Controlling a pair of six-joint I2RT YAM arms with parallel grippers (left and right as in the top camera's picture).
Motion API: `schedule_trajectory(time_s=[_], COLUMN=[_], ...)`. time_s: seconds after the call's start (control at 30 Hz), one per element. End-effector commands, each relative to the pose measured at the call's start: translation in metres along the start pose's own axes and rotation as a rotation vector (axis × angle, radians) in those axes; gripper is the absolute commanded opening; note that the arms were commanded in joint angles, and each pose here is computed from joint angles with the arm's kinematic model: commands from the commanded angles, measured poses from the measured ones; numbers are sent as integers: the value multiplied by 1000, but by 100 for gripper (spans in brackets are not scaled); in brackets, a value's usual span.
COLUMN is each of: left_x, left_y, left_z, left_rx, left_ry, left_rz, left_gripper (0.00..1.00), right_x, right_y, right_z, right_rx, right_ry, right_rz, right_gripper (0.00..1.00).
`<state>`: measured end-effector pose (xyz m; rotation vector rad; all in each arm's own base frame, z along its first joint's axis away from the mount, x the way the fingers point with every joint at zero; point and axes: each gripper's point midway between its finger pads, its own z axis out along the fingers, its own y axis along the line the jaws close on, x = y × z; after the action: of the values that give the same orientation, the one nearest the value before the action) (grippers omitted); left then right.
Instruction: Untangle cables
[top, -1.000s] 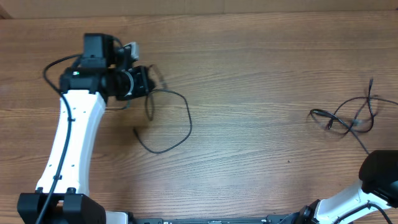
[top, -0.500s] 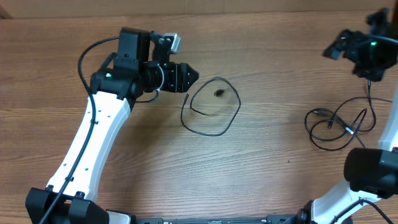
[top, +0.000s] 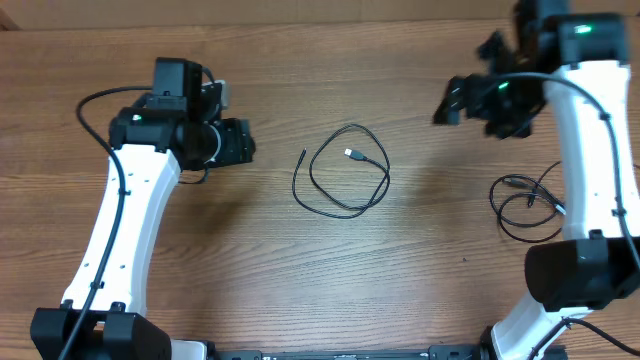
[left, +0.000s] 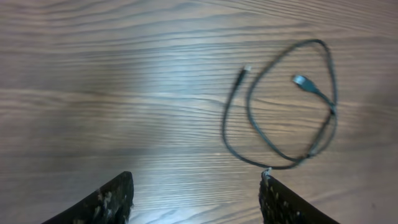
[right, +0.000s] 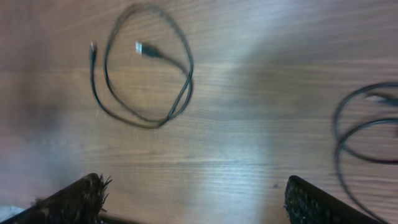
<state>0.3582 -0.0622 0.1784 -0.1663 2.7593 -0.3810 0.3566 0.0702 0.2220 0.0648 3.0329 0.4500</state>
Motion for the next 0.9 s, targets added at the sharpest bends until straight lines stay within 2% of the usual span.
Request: schedule_trajectory(time_s=[0.0, 0.13, 0.17, 0.4, 0.57, 0.87], left_x=[-4, -4, -4, -2, -1, -1], left_y=[19, 19, 19, 20, 20, 20], left_z=[-4, -4, -4, -4, -4, -4], left_rx=[-68, -69, -68, -70, -71, -71], left_ry=[-17, -16, -16, -8, -6, -5], left_rz=[-56, -63, -62, -64, -64, -64], left_gripper=[65, 65, 65, 65, 66, 66], right_x=[16, 30, 37, 59, 69, 52], right_y=[13, 21, 20, 16, 33, 63], right_z=[27, 70, 96, 161, 188, 200], right_rx=[6, 31, 72, 196, 189, 214], right_ry=[72, 135, 149, 138, 107, -81], right_rz=[14, 51, 58, 97, 128, 222], right_gripper=[91, 91, 91, 90, 87, 86])
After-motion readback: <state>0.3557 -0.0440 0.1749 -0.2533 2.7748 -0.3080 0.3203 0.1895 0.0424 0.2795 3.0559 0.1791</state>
